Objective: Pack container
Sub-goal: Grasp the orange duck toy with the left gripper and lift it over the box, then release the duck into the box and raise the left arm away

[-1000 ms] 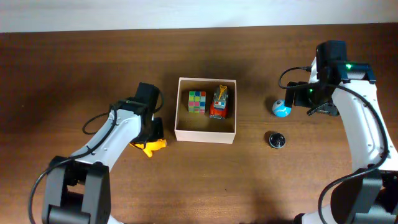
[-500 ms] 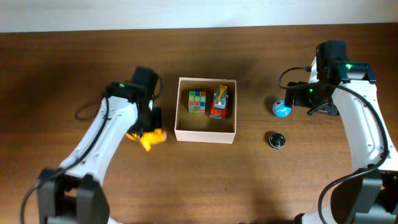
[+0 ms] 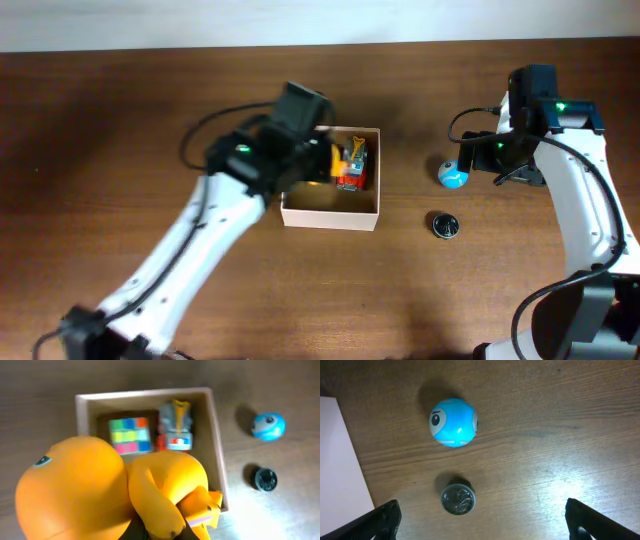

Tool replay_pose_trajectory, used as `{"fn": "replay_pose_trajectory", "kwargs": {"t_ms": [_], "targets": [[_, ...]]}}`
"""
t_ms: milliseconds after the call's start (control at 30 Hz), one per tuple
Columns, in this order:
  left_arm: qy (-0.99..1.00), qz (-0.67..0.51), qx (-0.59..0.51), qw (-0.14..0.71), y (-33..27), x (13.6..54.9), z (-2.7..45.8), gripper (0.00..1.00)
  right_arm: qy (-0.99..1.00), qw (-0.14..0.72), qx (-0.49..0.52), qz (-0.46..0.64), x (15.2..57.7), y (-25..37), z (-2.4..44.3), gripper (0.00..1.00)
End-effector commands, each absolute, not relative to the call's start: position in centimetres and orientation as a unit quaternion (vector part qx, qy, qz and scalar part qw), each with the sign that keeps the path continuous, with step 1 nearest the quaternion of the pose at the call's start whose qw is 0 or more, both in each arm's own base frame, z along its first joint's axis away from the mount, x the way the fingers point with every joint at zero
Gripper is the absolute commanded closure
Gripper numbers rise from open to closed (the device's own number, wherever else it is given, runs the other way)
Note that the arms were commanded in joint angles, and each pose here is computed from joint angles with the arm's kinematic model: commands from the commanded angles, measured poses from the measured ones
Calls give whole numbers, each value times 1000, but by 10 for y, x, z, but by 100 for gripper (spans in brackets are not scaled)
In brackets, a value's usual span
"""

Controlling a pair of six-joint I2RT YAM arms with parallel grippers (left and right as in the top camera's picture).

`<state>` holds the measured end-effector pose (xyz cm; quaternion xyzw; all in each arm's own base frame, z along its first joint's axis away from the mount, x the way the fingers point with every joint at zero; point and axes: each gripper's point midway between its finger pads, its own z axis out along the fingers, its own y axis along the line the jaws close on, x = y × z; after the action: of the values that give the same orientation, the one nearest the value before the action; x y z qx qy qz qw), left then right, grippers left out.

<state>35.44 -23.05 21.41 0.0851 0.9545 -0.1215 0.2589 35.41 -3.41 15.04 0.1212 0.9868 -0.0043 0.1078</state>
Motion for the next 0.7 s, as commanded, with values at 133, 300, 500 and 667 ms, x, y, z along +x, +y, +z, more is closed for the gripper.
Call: {"fn": "replay_pose_trajectory", "kwargs": {"t_ms": [133, 300, 500, 667], "targets": [[974, -87, 80, 194, -266, 357, 136, 98, 985, 116, 125, 0, 358, -35, 155, 1], [982, -72, 69, 161, -273, 353, 104, 98, 985, 116, 125, 0, 358, -35, 155, 1], [982, -72, 72, 159, -275, 350, 103, 48, 985, 116, 125, 0, 358, -35, 155, 1], [980, -75, 73, 167, -272, 352, 123, 43, 985, 116, 125, 0, 358, -35, 155, 1]]}}
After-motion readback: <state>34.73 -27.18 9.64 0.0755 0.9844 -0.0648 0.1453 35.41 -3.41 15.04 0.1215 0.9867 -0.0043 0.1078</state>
